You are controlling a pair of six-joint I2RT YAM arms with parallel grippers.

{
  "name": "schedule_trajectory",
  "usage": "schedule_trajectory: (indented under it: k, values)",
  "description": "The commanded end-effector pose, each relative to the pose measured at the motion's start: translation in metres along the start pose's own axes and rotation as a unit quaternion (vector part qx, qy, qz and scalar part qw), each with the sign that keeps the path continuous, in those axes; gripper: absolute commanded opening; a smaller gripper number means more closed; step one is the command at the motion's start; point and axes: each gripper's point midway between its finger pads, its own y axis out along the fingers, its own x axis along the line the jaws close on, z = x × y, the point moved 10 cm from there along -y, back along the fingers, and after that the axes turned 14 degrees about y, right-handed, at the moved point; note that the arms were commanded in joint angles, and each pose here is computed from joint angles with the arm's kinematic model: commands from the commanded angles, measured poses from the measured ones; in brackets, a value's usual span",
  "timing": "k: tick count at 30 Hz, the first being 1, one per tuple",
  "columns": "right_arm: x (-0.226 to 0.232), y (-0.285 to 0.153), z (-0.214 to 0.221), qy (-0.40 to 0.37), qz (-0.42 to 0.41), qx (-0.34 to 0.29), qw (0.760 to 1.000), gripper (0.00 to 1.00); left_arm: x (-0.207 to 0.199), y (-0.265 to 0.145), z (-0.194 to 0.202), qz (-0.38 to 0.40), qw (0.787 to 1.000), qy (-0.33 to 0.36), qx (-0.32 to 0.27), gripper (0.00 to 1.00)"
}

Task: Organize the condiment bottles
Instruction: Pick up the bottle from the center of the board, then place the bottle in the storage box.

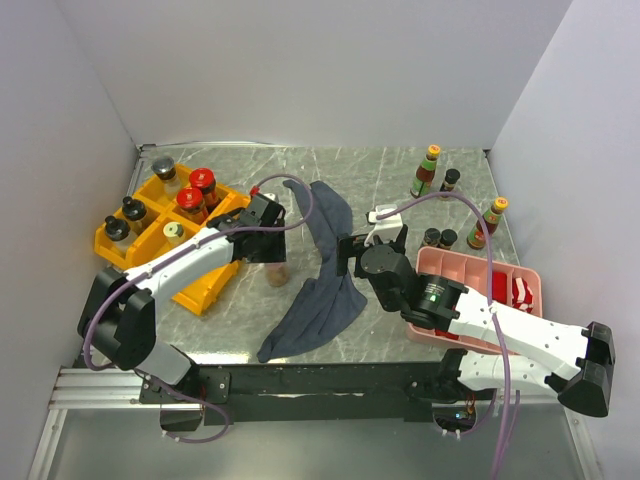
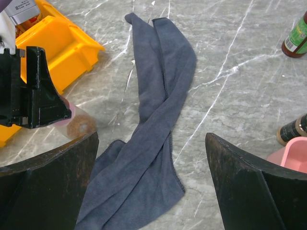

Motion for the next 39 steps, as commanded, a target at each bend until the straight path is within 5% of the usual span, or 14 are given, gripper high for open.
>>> schedule_trajectory:
  k: [1,2,6,13,26,30,39]
  values:
    - [0.003,-0.001,-0.011,0.022,-0.002,-0.021,1.000,1.00,-0.002,-0.006,-0.008,-0.006,1.000,-0.017,-0.020,0.08]
    - [0.003,-0.001,-0.011,0.021,-0.002,-0.020,1.000,1.00,-0.002,-0.008,-0.009,-0.008,1.000,-0.020,-0.019,0.01]
    - [0.003,-0.002,-0.011,0.022,-0.003,-0.021,1.000,1.00,-0.002,-0.012,-0.014,-0.026,0.999,-0.037,-0.011,0.01]
    - [0.001,-0.002,-0.012,0.023,-0.002,-0.024,0.999,1.00,0.020,-0.029,-0.025,-0.231,0.962,-0.144,-0.018,0.01]
    - [0.004,0.000,-0.010,0.020,-0.003,-0.019,1.000,1.00,0.023,-0.080,-0.046,-0.212,0.961,-0.160,-0.077,0.01]
    - [0.005,0.002,-0.009,0.016,0.000,-0.016,1.000,1.00,0.032,-0.101,-0.060,-0.261,0.936,-0.201,-0.120,0.01]
    - [0.004,0.001,-0.010,0.016,0.000,-0.018,1.000,1.00,0.092,-0.104,-0.070,-0.348,0.873,-0.320,-0.122,0.01]
